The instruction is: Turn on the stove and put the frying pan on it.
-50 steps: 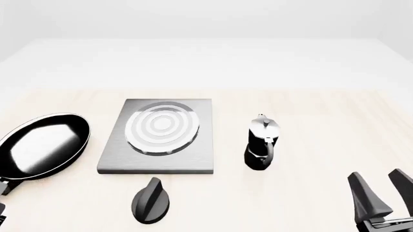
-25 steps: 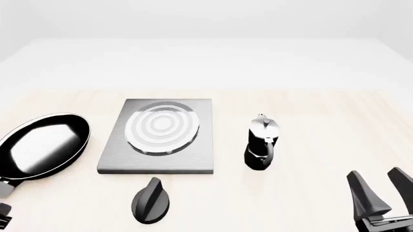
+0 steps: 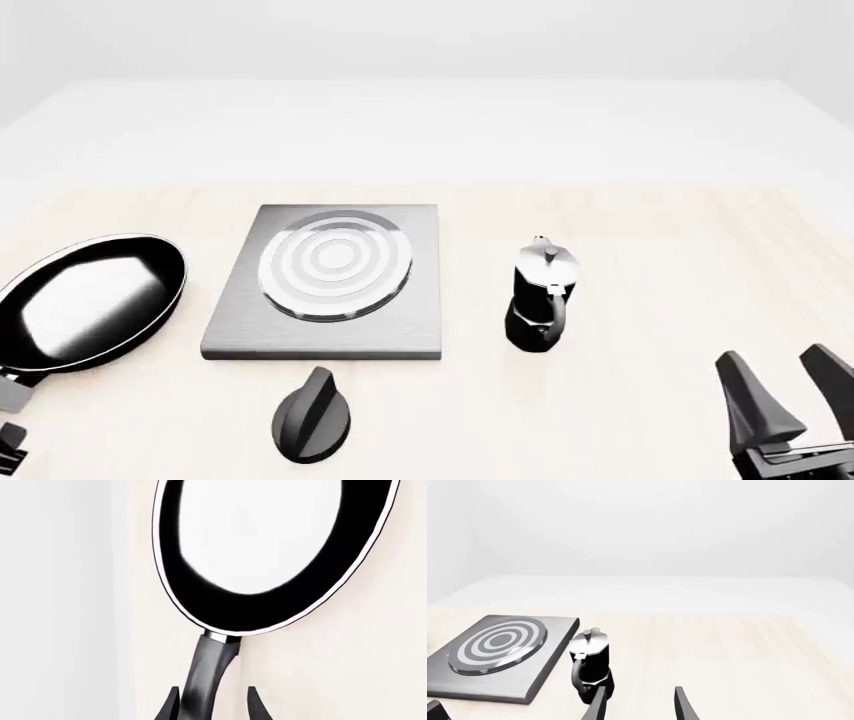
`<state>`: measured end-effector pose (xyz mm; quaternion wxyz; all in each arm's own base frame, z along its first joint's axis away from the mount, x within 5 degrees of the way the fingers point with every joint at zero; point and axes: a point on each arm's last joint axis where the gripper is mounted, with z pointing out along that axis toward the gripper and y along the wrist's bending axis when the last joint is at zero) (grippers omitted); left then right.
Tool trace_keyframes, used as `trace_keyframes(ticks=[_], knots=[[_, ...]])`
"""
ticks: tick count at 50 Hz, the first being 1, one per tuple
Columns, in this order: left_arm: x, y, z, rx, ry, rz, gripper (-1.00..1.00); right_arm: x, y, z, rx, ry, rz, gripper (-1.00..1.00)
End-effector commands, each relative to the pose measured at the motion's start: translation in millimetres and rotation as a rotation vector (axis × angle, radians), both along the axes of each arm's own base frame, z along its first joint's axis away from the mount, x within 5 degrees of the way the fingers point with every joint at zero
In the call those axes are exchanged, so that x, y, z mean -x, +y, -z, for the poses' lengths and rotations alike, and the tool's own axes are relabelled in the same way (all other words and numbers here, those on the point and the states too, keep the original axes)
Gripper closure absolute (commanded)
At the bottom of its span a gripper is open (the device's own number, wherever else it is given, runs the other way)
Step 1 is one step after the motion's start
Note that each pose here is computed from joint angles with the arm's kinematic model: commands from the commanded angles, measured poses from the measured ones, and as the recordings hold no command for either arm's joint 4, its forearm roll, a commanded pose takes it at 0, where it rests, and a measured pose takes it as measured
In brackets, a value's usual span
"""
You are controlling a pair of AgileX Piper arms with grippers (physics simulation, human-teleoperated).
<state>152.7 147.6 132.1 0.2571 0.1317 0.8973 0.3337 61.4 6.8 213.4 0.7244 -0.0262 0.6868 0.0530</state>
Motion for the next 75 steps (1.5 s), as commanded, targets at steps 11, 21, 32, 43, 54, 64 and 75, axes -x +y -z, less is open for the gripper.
trace_keyframes(ticks=[11,21,32,43,54,64,75], knots=[[-17.8,22.1,30.5,-0.02,0.009,0.003,-1.0,-0.1,-0.1,-0.3,0.003,0.0,0.002,-1.0],[-7.2,8.6,15.0,-0.05,-0.015,0.016,1.0,-0.3,-0.2,0.4,0.002,0.003,0.004,-1.0],[-2.3,0.1,-4.0,-0.044,-0.025,0.019,1.0,-0.4,0.1,0.5,0.004,0.003,0.0,-1.0],[-4.3,-7.0,-35.6,-0.064,-0.073,0.036,1.0,0.5,0.1,-0.8,0.003,-0.002,-0.003,-1.0],[-6.6,-11.3,-75.1,-0.098,-0.122,0.053,1.0,1.9,-0.1,-2.0,-0.001,-0.007,-0.002,-1.0],[-6.4,-18.1,-94.5,-0.129,-0.146,0.084,1.0,5.1,-0.6,-4.4,-0.005,-0.014,0.001,-1.0],[-9.3,-25.9,-110.7,-0.195,-0.177,0.145,1.0,6.8,-0.9,-8.0,-0.01,-0.021,0.001,-1.0]])
